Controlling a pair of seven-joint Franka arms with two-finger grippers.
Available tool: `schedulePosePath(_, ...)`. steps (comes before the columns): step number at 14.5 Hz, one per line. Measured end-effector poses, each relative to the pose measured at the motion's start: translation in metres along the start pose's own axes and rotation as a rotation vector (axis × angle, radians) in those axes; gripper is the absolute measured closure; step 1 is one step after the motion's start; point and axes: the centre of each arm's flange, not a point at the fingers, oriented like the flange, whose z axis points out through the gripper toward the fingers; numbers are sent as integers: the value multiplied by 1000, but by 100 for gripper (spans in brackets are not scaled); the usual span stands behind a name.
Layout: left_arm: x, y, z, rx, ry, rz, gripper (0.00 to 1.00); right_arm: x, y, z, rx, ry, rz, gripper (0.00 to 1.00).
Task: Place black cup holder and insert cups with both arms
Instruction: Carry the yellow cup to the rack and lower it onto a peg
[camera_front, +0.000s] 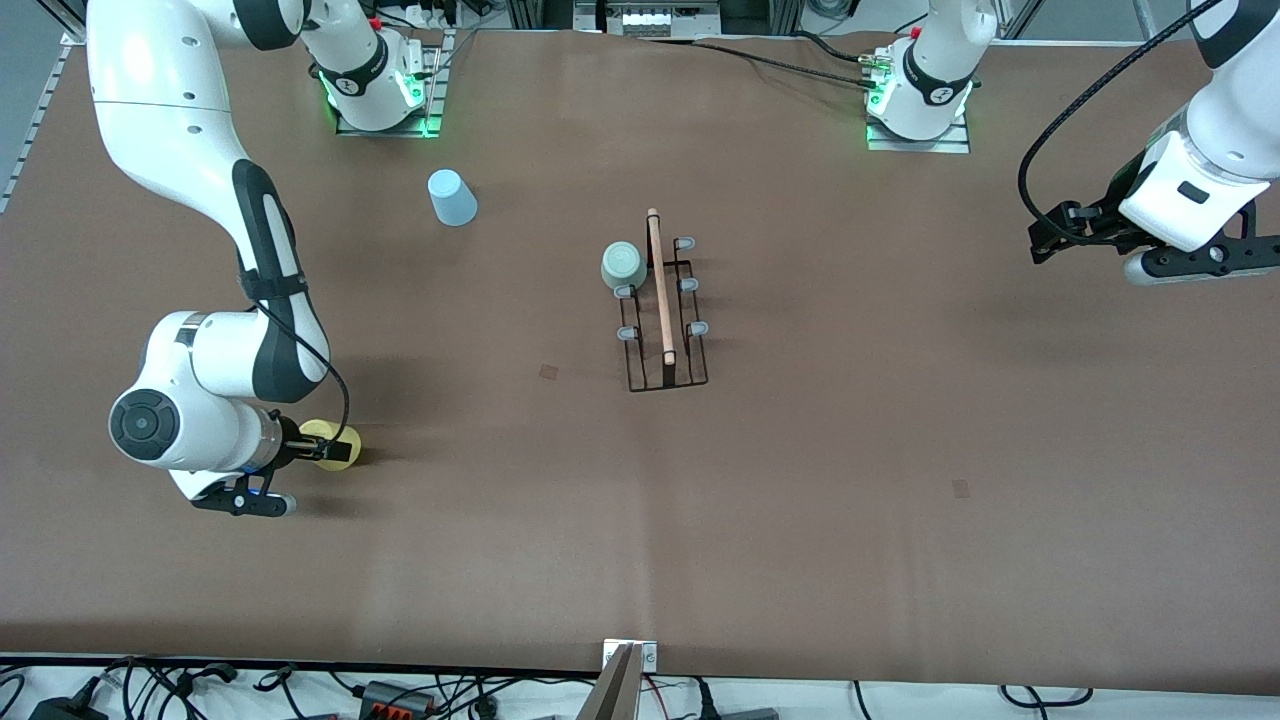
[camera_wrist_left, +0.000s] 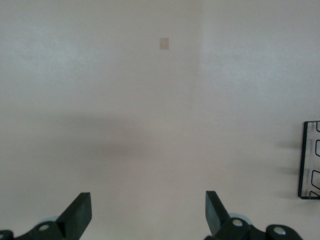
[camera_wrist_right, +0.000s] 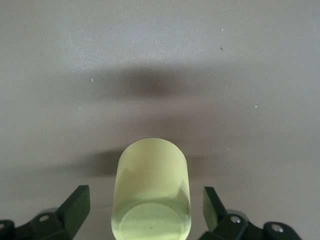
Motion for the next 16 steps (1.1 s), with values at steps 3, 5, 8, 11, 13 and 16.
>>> schedulePosePath(3, 0, 0, 0, 0, 0, 0, 0, -1, -1, 9, -3, -12, -2, 0)
schedulePosePath(5, 0, 0, 0, 0, 0, 0, 0, -2, 0, 11, -5, -27, -3, 15)
schedulePosePath(8, 0, 0, 0, 0, 0, 0, 0, -3, 0, 10, -4, -38, -3, 32)
schedulePosePath(11, 0, 0, 0, 0, 0, 0, 0, -2, 0, 5, -1, -30, -14, 32)
schedulePosePath(13, 0, 0, 0, 0, 1, 0, 0, 0, -5, -19, 9, -4, -26, 32)
schedulePosePath(16, 0, 0, 0, 0, 1, 0, 0, -11, -36, -79, 57, 21, -69, 32)
